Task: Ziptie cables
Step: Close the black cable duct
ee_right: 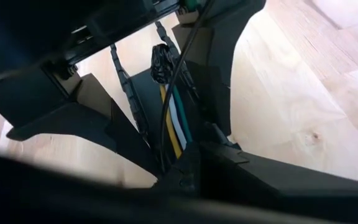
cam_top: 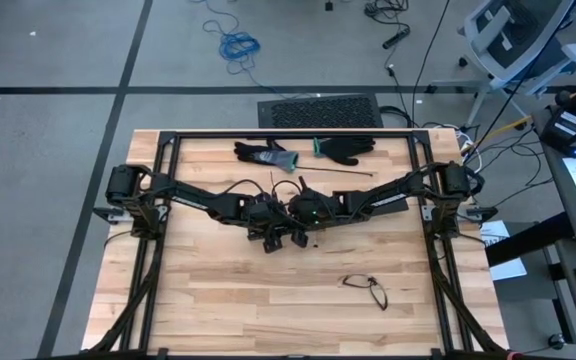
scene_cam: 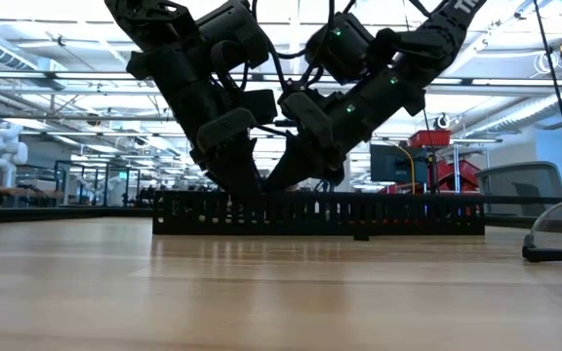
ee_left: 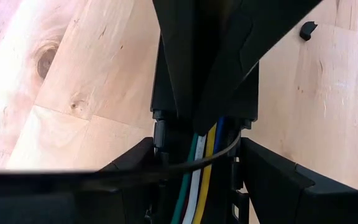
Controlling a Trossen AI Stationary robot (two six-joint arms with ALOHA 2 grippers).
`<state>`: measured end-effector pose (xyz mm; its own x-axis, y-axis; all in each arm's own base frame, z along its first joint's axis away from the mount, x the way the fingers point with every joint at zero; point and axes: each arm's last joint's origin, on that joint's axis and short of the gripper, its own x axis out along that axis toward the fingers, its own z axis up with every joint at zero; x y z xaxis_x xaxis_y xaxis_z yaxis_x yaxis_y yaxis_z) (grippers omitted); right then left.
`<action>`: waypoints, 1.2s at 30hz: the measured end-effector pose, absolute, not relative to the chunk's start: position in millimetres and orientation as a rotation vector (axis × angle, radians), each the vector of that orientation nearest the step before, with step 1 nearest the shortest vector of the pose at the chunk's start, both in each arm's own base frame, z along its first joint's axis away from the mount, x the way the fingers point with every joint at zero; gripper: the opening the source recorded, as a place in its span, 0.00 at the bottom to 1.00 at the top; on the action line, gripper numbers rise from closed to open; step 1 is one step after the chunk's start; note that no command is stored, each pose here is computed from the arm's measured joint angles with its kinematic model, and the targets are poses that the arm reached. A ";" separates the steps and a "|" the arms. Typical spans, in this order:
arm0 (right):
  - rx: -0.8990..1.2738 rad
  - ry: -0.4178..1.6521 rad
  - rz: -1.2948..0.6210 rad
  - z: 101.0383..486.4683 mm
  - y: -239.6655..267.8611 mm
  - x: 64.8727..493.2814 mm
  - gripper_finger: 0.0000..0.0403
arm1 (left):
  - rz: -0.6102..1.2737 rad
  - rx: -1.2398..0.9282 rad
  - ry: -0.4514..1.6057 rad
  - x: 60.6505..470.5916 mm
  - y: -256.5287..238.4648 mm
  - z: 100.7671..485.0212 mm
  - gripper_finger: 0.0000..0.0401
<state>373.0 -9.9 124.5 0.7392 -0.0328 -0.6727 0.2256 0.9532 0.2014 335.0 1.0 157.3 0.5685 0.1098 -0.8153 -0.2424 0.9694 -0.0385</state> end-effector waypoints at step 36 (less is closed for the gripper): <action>0.224 0.962 -0.222 171.8 -29.2 327.2 0.00 | 0.205 -0.153 0.936 335.9 0.9 158.1 0.55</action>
<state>327.2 -29.2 171.8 0.5532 -0.0869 -0.8285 0.2849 0.9543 0.0902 335.9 0.9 158.1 0.5755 0.1084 -0.8106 -0.2409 0.9697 -0.0413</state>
